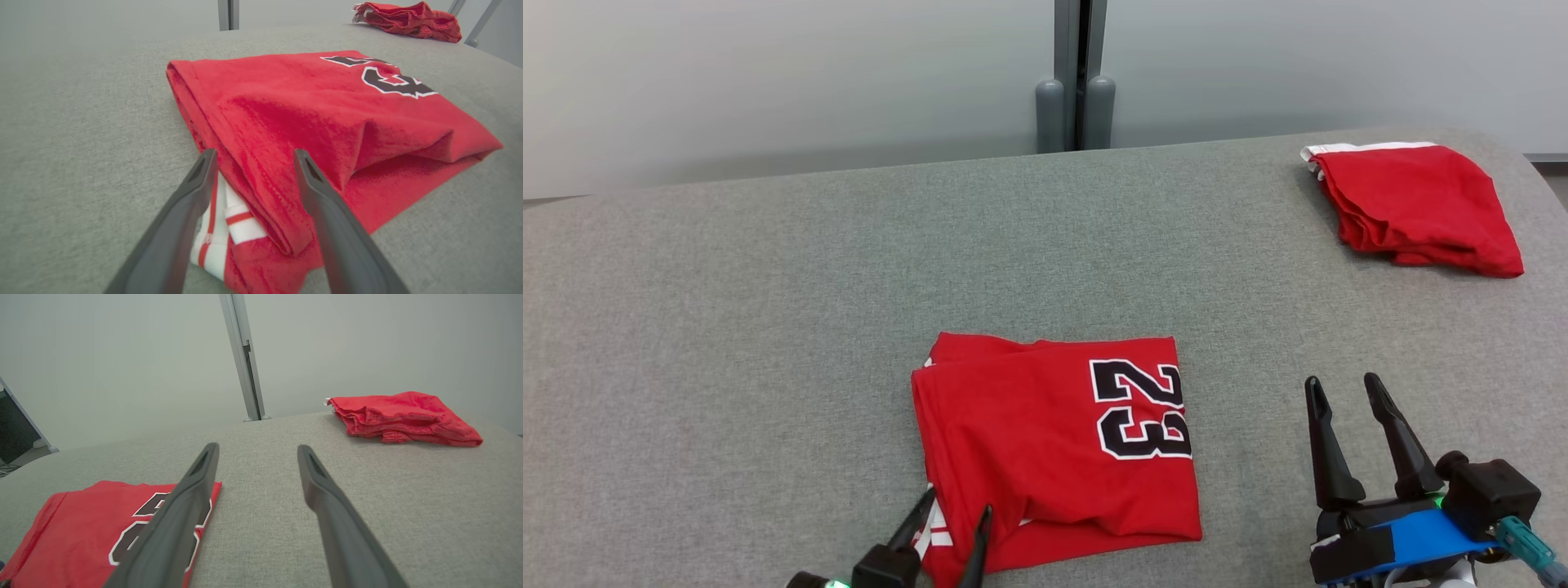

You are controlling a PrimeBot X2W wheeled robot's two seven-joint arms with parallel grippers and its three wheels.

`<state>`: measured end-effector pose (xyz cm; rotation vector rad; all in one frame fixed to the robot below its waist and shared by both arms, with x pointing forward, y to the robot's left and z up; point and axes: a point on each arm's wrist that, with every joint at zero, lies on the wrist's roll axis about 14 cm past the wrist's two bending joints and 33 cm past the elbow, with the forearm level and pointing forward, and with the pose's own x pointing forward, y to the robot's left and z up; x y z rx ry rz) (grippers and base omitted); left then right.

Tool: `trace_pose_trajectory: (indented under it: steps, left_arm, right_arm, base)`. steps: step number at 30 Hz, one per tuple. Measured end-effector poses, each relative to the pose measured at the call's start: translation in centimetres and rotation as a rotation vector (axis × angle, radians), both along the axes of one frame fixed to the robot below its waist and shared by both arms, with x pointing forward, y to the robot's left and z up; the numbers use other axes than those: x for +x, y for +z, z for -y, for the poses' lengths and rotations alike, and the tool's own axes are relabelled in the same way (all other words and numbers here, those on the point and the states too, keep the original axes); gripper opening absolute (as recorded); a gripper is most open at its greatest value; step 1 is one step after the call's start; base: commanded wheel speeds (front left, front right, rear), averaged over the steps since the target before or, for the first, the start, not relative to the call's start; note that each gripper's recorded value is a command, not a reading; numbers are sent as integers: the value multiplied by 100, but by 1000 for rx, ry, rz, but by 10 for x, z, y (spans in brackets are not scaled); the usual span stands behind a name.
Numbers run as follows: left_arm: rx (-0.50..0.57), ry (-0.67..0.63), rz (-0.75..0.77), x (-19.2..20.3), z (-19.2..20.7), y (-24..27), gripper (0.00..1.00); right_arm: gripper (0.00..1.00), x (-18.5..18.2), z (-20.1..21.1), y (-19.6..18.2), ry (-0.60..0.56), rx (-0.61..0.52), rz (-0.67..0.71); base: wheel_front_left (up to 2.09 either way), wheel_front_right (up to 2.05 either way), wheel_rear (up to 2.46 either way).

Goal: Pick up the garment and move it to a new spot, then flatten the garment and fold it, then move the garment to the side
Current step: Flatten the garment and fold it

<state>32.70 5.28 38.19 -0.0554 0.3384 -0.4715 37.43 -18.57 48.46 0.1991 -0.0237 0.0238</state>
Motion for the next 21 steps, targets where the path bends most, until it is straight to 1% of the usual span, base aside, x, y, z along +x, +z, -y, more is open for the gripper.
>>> trace_pose_trajectory:
  steps: [2, 8, 9, 11, 12, 21]
  left_arm:
    - [7, -18, -28, -6, 3, -8, 100]
    - [2, -33, -55, -8, 8, -14, 100]
    - [0, -35, -62, -9, 9, -15, 91]
    - [1, -35, -73, -10, 9, -18, 7]
    - [-6, -29, -70, -8, 8, -17, 0]
    - [-31, 21, -6, 8, -4, 2, 0]
  right_arm:
    - [100, 0, 1, -1, -3, 3, -2]
    - [100, 0, 2, -2, -7, 6, -5]
    - [100, 0, 2, -2, -7, 6, -6]
    - [100, 0, 1, -2, -5, 6, -5]
    - [100, 1, 1, -1, -3, 6, -4]
    - [100, 1, -3, -2, 7, 8, -5]
  base:
    - [0, 0, 0]
    - [0, 0, 0]
    - [0, 0, 0]
    - [0, 0, 0]
    - [0, 0, 0]
    - [0, 0, 0]
